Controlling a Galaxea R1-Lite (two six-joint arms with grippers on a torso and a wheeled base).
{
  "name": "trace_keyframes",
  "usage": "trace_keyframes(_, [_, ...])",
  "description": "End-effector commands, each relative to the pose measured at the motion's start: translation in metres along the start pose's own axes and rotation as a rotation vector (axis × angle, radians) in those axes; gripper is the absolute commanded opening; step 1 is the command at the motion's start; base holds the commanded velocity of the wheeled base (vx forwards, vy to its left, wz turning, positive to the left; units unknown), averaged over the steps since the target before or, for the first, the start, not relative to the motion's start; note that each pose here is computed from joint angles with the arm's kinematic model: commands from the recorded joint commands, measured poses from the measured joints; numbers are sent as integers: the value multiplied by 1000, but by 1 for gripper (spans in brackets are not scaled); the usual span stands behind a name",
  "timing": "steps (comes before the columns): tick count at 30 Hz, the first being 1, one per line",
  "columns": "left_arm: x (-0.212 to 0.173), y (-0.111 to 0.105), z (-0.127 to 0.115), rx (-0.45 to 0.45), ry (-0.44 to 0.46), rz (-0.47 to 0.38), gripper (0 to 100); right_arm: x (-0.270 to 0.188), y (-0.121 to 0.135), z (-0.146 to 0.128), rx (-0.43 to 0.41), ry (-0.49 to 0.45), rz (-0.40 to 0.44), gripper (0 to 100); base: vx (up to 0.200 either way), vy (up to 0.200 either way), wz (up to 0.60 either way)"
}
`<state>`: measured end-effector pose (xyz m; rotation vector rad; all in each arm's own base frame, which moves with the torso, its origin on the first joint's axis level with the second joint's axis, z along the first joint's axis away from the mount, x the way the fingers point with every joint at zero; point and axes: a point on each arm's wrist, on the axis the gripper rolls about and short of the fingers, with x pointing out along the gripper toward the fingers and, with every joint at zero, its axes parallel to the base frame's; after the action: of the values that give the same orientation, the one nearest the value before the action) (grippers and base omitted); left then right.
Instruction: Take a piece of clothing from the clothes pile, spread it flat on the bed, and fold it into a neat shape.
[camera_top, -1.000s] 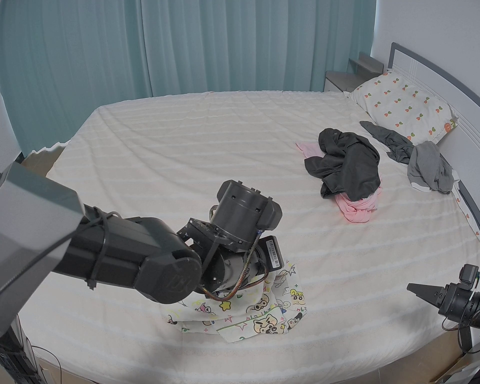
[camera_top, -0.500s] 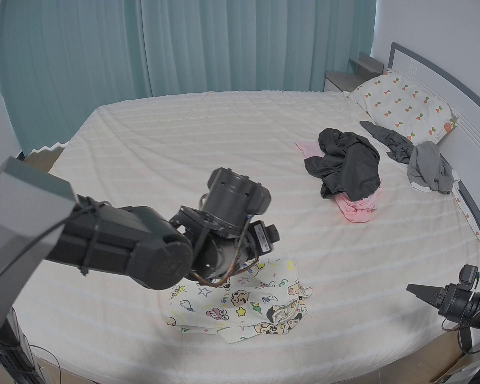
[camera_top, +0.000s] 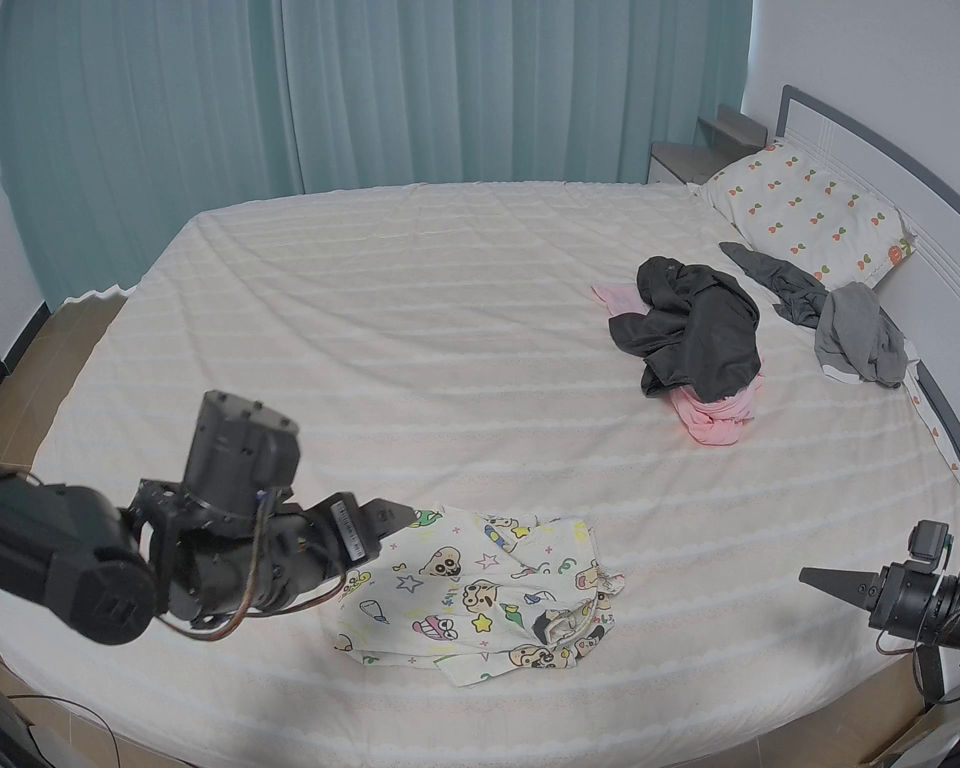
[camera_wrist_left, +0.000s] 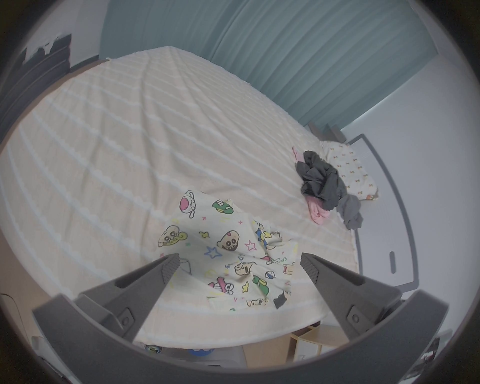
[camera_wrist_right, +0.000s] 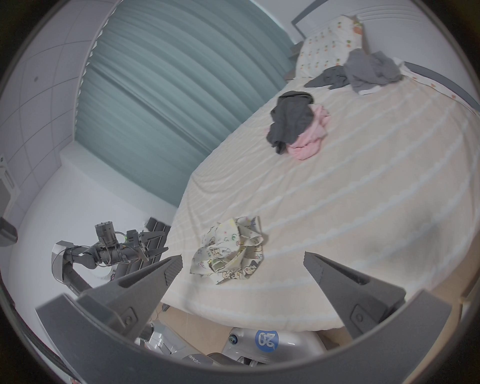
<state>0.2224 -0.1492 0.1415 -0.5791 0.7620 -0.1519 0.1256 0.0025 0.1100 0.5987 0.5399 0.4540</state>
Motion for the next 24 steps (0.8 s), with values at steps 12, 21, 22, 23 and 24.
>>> trace_keyframes(12, [-49, 83, -8, -257, -109, -202, 100, 203, 13, 22, -45, 335, 86, 100, 0, 0, 0])
trace_keyframes(21, [-53, 92, -24, -244, 23, -303, 100, 275, 12, 7, -81, 389, 104, 100, 0, 0, 0])
trace_keyframes(22, [-53, 92, -24, -242, 20, -308, 100, 278, 12, 6, -85, 390, 108, 100, 0, 0, 0])
trace_keyframes(23, [-53, 92, -25, -241, 20, -314, 100, 282, 13, 4, -92, 396, 113, 100, 0, 0, 0])
trace_keyframes(24, [-54, 92, -25, -240, 19, -317, 100, 284, 13, 2, -102, 401, 116, 100, 0, 0, 0])
